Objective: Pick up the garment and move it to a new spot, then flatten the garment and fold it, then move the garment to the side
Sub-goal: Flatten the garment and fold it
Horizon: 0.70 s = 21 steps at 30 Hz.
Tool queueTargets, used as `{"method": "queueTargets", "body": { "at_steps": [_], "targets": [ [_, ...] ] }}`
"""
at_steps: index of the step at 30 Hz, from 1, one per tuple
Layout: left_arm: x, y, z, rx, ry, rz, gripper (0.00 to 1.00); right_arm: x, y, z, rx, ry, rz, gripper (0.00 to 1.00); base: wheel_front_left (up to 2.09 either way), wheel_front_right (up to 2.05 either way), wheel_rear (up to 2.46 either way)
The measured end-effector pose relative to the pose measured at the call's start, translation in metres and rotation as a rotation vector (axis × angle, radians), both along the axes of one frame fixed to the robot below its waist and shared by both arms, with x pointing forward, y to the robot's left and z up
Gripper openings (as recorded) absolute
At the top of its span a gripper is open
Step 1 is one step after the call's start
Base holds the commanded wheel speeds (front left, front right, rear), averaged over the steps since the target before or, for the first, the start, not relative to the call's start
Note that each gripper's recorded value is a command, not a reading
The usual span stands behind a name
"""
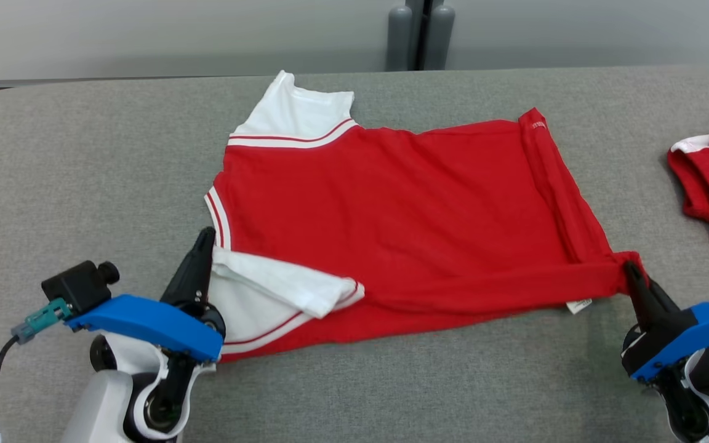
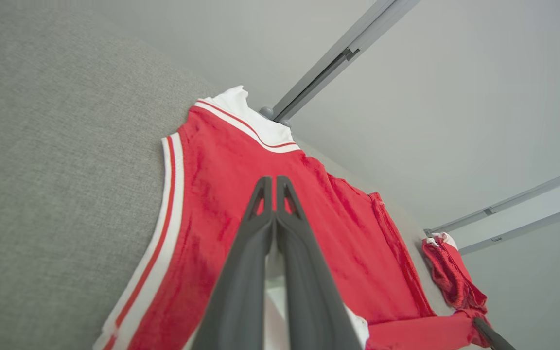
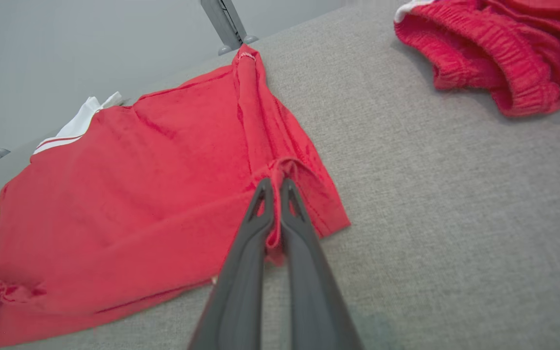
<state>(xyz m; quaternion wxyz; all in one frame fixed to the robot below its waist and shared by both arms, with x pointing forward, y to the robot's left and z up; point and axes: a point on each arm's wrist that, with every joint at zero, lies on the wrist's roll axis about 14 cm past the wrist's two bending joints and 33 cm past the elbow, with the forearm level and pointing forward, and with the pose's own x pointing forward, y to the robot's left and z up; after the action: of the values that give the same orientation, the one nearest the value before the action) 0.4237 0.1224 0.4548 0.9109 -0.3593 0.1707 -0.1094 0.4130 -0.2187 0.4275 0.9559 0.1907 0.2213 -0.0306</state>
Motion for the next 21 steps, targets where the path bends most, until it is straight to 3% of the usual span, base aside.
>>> {"method": "queueTargets", "body": {
  "at_steps": [5,7,8,9,16,21],
  "targets": [
    [0.022,0.007,-0.007,0.081,-0.046,0.041,0.0,0.01,-0.006,0.003,-0.014,-0.041,-0.026,0.04,0.0,0.0,0.0],
    [0.028,0.007,-0.011,0.128,-0.05,0.023,0.0,0.011,-0.005,-0.001,-0.012,-0.032,-0.024,0.7,0.0,0.0,0.0],
    [0.028,0.007,-0.014,0.133,-0.047,0.026,0.5,0.011,-0.003,-0.003,-0.009,-0.03,-0.023,1.0,0.0,0.0,0.0],
    [0.029,0.007,-0.016,0.146,-0.047,0.025,1.0,0.011,-0.003,-0.003,-0.008,-0.033,-0.024,1.0,0.0,0.0,0.0],
    [0.027,0.014,-0.017,0.176,-0.092,0.068,1.0,0.019,-0.006,0.012,-0.005,-0.127,-0.055,1.0,0.0,0.0,0.0],
    [-0.006,0.031,-0.043,0.252,-0.021,0.084,1.0,0.006,-0.018,0.004,-0.021,-0.091,-0.085,1.0,0.0,0.0,0.0]
  ]
}}
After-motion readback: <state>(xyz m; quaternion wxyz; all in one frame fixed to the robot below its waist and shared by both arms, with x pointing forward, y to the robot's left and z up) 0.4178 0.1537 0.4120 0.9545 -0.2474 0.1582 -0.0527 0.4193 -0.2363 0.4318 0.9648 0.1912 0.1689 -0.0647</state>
